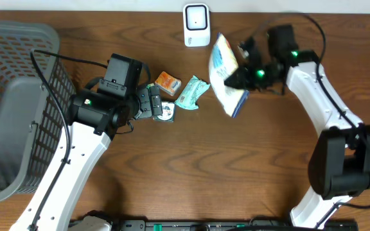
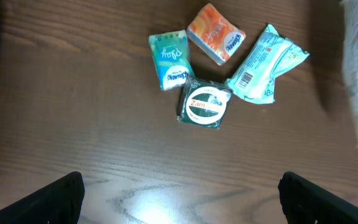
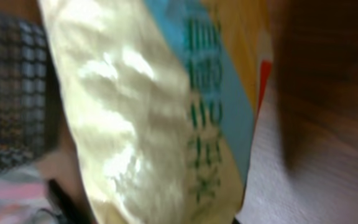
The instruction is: Scan the item barcode
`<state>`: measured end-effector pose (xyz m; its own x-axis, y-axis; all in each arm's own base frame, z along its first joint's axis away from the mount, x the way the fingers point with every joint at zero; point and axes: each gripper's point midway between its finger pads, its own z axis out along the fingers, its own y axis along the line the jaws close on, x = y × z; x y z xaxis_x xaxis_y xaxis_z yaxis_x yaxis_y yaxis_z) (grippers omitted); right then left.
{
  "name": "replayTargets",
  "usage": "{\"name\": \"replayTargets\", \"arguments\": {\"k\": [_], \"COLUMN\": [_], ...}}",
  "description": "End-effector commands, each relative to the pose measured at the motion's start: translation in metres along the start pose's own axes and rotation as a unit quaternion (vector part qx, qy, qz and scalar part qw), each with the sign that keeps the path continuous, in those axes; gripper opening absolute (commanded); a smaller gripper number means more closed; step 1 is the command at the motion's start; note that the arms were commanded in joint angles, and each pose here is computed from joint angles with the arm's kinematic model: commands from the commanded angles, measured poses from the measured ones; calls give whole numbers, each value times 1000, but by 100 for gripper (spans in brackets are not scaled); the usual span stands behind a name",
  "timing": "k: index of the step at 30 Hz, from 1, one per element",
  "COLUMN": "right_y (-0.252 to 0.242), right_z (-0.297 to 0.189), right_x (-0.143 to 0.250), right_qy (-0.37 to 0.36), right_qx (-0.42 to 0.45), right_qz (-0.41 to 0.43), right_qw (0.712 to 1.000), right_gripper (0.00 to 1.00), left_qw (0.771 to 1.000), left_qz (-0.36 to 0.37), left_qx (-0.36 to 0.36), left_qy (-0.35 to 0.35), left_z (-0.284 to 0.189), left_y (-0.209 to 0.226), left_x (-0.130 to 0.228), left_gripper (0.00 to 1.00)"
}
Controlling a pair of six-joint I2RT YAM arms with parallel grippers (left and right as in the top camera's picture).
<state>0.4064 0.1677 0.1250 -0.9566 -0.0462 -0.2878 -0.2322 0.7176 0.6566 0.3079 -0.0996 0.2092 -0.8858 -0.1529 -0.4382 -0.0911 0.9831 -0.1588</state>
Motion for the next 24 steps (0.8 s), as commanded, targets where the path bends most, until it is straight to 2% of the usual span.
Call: {"name": "replayTargets", "arguments": {"k": [1,4,6,9,13,17,22,24], "right_y": [-13,-58,-90,-115,-118,-114,-95,-95], "right_z": [7,6,-2,-24,-61,-90,-88,-79], "right_x": [27,36,41,38,22,11,7,7], "right_qy": [14,-5,-15,-33,-59,-62,-48,-41], "right_qx": [-123,-97,-50,-19,-8,46,79,98], "right_qz": [60,112,155,190,201,185,124,108], "right_qw": [990,989,987,981,978,980,988,989], "right_gripper": [1,1,10,30,46,51,78,85], "left_qw": [1000,1000,1000,1000,1000,1000,1000,1000], "left_qz": [1,2,2,2,2,1,2,2], "left_qx": [-2,-2,-2,-2,-2,-2,-2,-2], "left_qy": [-11,-11,-11,-11,-11,-11,-11,-11], "left_z": [-5,-5,-5,-5,-5,-5,-5,-5], "left_y": [1,1,1,1,1,1,1,1], "left_x": [-5,-5,-5,-5,-5,-5,-5,-5], "left_gripper": [98,98,98,98,98,98,98,98]}}
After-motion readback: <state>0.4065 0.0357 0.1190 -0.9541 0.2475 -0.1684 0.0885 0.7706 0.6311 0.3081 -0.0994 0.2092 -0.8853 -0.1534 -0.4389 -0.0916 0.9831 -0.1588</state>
